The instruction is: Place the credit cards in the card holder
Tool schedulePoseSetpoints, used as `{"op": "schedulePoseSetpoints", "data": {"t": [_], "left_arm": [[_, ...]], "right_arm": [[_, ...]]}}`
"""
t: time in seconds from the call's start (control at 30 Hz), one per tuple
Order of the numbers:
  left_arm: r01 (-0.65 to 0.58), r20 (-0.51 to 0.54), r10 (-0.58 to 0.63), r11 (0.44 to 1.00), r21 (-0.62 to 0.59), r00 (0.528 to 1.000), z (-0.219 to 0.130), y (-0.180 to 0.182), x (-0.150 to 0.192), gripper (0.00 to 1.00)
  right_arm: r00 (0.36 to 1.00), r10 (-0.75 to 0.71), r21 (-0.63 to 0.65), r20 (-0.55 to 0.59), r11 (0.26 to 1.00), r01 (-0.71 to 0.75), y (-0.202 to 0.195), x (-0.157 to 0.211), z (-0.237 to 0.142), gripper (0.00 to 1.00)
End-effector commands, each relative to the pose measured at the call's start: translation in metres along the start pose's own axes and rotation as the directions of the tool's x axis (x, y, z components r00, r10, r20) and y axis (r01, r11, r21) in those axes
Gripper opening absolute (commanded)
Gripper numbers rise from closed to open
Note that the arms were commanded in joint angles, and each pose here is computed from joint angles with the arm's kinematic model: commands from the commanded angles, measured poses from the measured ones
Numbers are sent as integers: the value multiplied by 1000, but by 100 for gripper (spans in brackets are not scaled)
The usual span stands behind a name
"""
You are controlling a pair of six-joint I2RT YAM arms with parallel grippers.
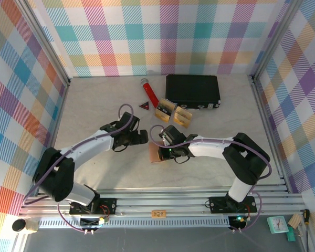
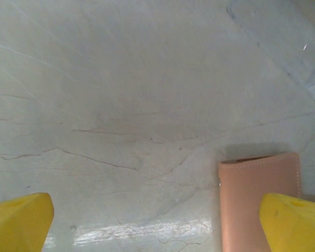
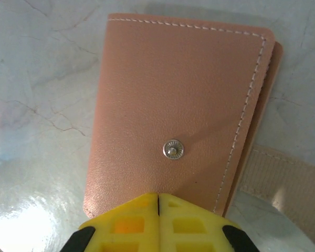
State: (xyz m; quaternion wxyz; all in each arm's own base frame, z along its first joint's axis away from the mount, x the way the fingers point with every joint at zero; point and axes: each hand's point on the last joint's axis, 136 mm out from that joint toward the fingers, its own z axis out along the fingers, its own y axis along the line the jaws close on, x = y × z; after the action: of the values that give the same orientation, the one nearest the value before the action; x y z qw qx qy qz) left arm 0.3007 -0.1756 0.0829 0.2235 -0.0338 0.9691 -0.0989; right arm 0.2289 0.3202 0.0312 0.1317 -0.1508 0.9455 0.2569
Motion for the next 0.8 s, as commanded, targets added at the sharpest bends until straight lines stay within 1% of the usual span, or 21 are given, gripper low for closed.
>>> {"op": "schedulePoseSetpoints", "data": {"t": [0.0, 0.3, 0.63, 0.77], "left_arm": [[-76, -23, 75, 997, -15, 997, 5, -11, 3, 100], [-116, -42, 116, 993, -9, 992, 30, -26, 13, 100], [-119, -74, 114, 991, -68, 991, 48, -12, 27, 100], [-126, -94, 117, 987, -95, 989, 55, -5, 34, 100]], "right_arm": [[1000, 25, -5, -6, 1000, -25, -5, 4, 6, 0], [999, 41, -8, -9, 999, -41, -7, 6, 9, 0], [999, 44, -21, -5, 999, -44, -3, 4, 7, 0], [999, 37, -32, 14, 999, -36, 2, -4, -4, 1]]}}
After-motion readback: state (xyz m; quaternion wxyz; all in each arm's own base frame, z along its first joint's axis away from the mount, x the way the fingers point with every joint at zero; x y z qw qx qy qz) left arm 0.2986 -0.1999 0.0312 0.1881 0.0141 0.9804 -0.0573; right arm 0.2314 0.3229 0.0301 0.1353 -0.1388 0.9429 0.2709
